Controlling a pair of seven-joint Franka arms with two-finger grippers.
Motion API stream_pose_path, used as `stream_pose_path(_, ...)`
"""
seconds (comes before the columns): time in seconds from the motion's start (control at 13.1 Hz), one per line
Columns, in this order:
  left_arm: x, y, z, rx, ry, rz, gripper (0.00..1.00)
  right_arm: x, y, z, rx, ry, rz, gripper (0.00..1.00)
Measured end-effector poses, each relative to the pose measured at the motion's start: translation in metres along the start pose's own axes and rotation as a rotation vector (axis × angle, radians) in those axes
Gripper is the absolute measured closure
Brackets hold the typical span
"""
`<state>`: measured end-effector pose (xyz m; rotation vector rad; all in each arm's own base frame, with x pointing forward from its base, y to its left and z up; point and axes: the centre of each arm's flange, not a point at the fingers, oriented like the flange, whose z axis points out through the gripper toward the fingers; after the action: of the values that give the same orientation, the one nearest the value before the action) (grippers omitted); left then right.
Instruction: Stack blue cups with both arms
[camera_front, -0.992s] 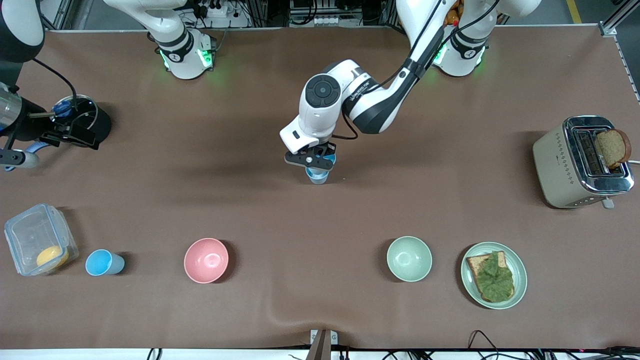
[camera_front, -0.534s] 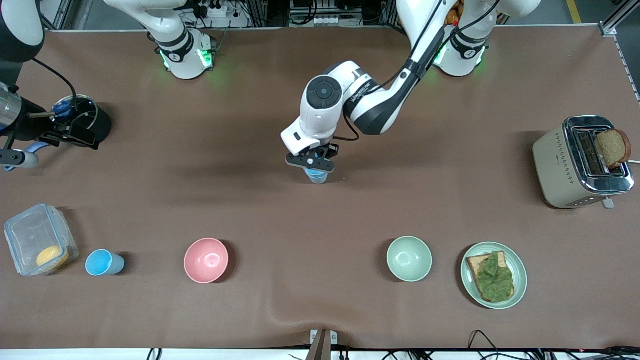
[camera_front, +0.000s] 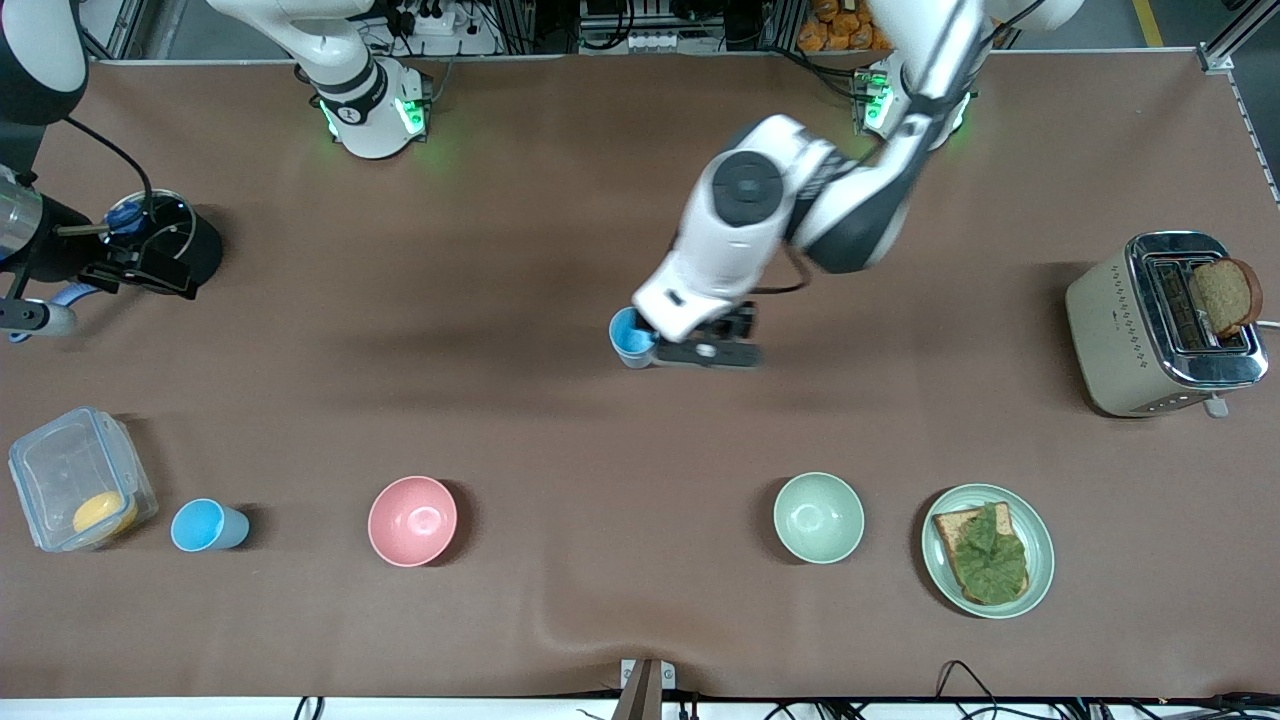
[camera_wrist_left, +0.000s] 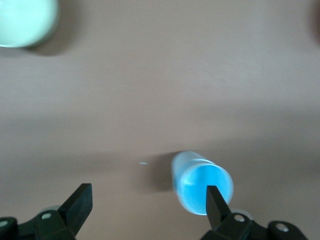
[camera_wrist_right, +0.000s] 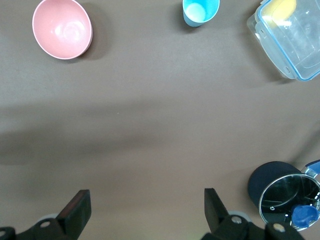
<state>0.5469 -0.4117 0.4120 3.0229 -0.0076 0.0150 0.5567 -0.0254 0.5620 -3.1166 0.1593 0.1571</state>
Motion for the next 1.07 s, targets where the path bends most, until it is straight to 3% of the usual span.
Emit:
stream_pose_path(0.23, 0.022, -0.101, -0.053, 0.011, 0.003, -0.066, 0.0, 0.0, 0.0, 0.0, 0.0, 0.0, 0.0, 0.0)
stream_pose_path(0.46, 0.019, -0.18, -0.109, 0.029, -0.024, -0.122, 0.0, 0.0, 0.0, 0.0, 0.0, -0.001, 0.0, 0.0)
stream_pose_path(0.69, 0.012, -0.253, -0.158, 0.04, -0.035, -0.064, 0.0, 0.0, 0.0, 0.0, 0.0, -0.001, 0.0, 0.0)
stream_pose_path(1.07, -0.008, -0.337, -0.214, 0.14, -0.018, -0.008, 0.0, 0.0, 0.0, 0.0, 0.0, -0.001, 0.001, 0.0)
